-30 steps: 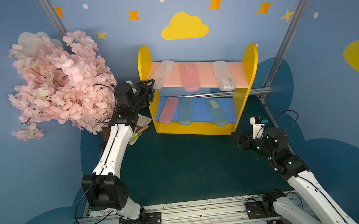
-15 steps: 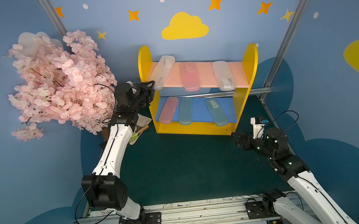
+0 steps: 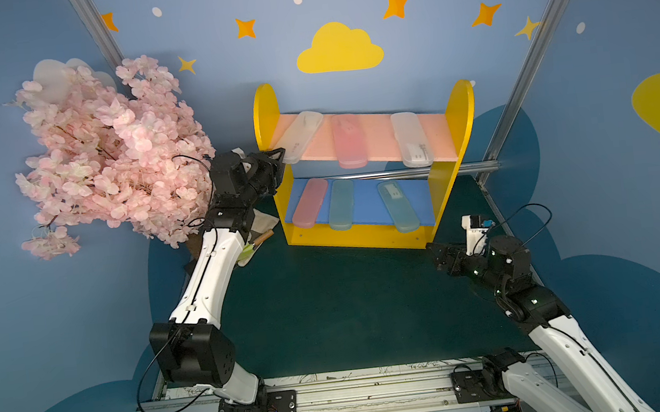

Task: Remove the pencil cases from the shelf
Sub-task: Pick up the pencil case from the shelf, then place the pencil case at the center of the board.

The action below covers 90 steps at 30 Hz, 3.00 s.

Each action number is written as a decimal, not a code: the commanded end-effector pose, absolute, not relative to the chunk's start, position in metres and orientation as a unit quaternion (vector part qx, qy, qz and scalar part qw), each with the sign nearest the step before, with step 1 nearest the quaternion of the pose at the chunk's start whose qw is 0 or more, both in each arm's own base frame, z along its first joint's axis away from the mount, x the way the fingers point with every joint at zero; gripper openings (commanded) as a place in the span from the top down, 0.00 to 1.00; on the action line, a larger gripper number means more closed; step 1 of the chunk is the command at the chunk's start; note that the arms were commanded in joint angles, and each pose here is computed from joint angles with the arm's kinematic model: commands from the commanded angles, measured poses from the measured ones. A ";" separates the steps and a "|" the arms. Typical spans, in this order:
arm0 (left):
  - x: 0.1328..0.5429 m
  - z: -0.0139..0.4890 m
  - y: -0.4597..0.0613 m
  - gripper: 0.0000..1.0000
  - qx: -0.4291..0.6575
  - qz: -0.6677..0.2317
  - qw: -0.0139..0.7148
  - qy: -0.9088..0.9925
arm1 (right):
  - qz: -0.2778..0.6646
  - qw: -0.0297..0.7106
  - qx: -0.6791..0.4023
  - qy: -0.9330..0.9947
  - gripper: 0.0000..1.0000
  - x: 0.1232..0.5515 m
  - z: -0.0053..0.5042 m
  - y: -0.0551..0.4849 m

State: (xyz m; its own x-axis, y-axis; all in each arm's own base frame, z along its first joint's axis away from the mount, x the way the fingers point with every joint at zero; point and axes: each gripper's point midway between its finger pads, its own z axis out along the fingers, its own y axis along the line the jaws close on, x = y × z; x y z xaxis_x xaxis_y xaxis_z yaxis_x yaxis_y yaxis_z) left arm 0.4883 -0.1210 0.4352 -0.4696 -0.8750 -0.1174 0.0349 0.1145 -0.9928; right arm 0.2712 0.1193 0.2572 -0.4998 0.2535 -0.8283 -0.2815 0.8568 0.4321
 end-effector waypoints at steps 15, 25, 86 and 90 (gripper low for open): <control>0.434 0.486 -0.138 0.93 -0.251 -0.632 0.433 0.593 | 0.302 0.511 -0.034 0.804 0.11 0.262 0.278 0.130; 0.342 0.492 -0.121 0.96 -0.238 -0.610 0.504 0.563 | 0.383 0.487 -0.047 0.783 0.11 0.248 0.299 0.152; 0.213 0.410 -0.226 0.97 -0.101 -0.695 0.424 0.572 | 0.687 0.408 0.025 0.600 0.56 0.233 0.437 0.305; 0.213 0.410 -0.227 0.97 -0.099 -0.695 0.422 0.573 | 0.696 0.397 0.021 0.598 0.63 0.234 0.437 0.311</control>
State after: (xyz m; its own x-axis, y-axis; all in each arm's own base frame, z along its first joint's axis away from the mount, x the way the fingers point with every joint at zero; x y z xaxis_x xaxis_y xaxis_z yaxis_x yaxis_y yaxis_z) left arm 0.2190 -0.2283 0.3952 -0.6359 -0.6990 -0.3271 0.4207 0.0414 -0.9063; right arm 0.2388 0.3113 0.4087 -0.6946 0.5618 -0.4494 -0.4809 0.1020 0.8708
